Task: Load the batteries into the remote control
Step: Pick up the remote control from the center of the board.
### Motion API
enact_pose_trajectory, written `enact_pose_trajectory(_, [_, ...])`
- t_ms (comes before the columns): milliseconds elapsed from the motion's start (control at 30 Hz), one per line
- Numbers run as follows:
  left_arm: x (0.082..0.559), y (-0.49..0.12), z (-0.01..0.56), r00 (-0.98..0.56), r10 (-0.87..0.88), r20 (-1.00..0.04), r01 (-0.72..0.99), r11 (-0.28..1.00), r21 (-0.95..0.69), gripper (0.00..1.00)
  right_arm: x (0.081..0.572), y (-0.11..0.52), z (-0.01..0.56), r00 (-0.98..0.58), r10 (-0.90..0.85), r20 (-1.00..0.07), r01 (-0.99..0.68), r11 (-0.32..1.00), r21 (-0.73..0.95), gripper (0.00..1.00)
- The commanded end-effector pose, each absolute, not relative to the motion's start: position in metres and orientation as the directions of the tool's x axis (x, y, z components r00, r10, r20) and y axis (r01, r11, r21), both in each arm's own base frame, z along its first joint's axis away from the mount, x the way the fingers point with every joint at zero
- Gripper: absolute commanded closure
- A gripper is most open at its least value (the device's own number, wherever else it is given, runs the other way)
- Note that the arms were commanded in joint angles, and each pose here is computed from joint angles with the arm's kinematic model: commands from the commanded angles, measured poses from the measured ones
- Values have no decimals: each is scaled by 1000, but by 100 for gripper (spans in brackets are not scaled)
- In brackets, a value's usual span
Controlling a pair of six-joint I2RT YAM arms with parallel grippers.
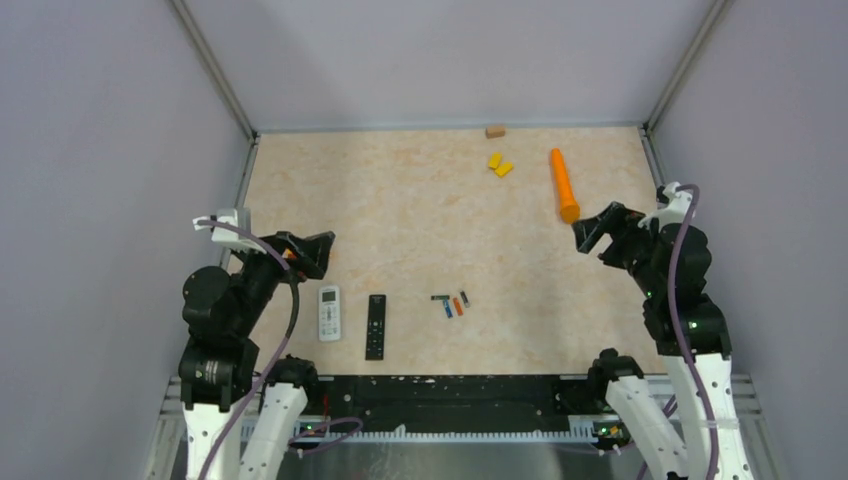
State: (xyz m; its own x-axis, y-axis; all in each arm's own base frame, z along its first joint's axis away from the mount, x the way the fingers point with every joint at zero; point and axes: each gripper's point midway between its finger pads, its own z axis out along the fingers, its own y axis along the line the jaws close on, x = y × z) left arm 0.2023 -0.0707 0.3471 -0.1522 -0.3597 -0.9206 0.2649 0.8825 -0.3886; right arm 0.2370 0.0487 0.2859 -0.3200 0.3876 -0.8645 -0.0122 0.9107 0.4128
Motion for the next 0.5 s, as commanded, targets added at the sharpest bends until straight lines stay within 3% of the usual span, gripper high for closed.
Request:
enact_pose_trajectory(0, [197, -72, 333, -179, -359, -916, 261, 880, -396, 1, 243, 51, 281, -313, 442, -840, 11, 887, 463, 5])
enact_pose_trajectory(233, [199, -84, 302, -266, -379, -886, 287, 847, -449, 1, 254, 60, 258, -395, 443, -805, 9, 878, 478, 1])
enact_pose_trajectory(467, [204, -109, 258, -429, -392, -813, 325, 773, -545, 1, 255, 72, 238, -423, 453, -785, -29, 859, 511, 7])
